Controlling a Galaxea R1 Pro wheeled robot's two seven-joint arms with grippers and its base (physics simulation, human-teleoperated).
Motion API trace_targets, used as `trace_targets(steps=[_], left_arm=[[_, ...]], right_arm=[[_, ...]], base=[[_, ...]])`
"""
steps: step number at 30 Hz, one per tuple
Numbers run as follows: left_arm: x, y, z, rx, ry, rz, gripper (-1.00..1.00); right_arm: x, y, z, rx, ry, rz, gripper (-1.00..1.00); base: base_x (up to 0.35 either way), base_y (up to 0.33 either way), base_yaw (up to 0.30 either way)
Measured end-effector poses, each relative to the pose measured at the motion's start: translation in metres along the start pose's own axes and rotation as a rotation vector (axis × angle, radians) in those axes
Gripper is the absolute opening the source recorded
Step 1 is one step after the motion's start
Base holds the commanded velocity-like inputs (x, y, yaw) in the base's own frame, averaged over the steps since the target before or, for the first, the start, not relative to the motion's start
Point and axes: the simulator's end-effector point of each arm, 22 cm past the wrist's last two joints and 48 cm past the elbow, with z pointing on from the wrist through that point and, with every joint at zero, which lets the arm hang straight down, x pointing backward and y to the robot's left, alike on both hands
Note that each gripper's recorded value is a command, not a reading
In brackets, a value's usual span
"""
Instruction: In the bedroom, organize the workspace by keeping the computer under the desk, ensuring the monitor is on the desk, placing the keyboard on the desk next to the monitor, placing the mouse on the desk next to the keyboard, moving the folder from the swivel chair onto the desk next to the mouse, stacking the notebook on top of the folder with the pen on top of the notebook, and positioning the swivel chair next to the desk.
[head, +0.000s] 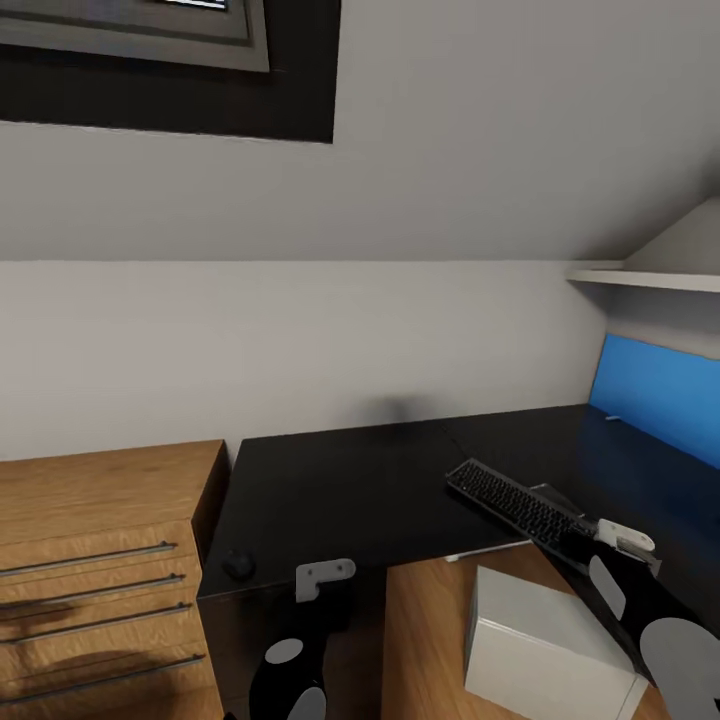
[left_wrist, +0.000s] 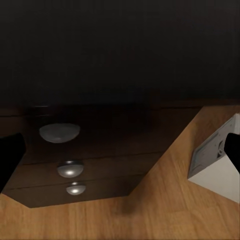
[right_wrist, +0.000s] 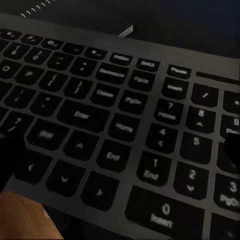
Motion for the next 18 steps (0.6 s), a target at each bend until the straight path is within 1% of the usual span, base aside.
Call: trace_targets(steps=[2, 5, 7, 8, 10, 14, 18], left_arm=[[-0.003, 0.000, -0.002, 0.000, 0.000, 0.000, 1.00], [-0.007, -0.001, -0.004, 0.000, 0.000, 0.000, 1.00], [-0.010, -0.001, -0.006, -0.001, 0.000, 0.000, 1.00], [-0.012, -0.001, -0.007, -0.001, 0.000, -0.001, 1.00], [-0.014, -0.001, -0.008, -0.002, 0.000, 0.000, 1.00], [-0.020, -0.002, -0.012, -0.002, 0.000, 0.000, 1.00], [-0.025, -0.003, -0.015, -0.002, 0.000, 0.000, 1.00]], right_arm=[[-0.005, 0.004, -0.003, -0.006, 0.015, -0.001, 1.00], [-0.018, 0.012, -0.009, -0.021, 0.018, 0.000, 1.00], [-0.035, 0.028, -0.018, -0.048, 0.013, 0.001, 1.00], [-0.040, 0.032, -0.021, -0.054, 0.010, 0.001, 1.00], [-0.061, 0.049, -0.033, -0.082, -0.009, 0.004, 1.00], [-0.075, 0.060, -0.046, -0.103, -0.005, -0.001, 1.00], [-0.081, 0.064, -0.054, -0.110, 0.009, -0.007, 1.00]], base=[[0.000, 0.000, 0.000], [0.000, 0.000, 0.000], [0.000, 0.000, 0.000], [0.000, 0.000, 0.000], [0.000, 0.000, 0.000], [0.000, 0.000, 0.000], [0.000, 0.000, 0.000]])
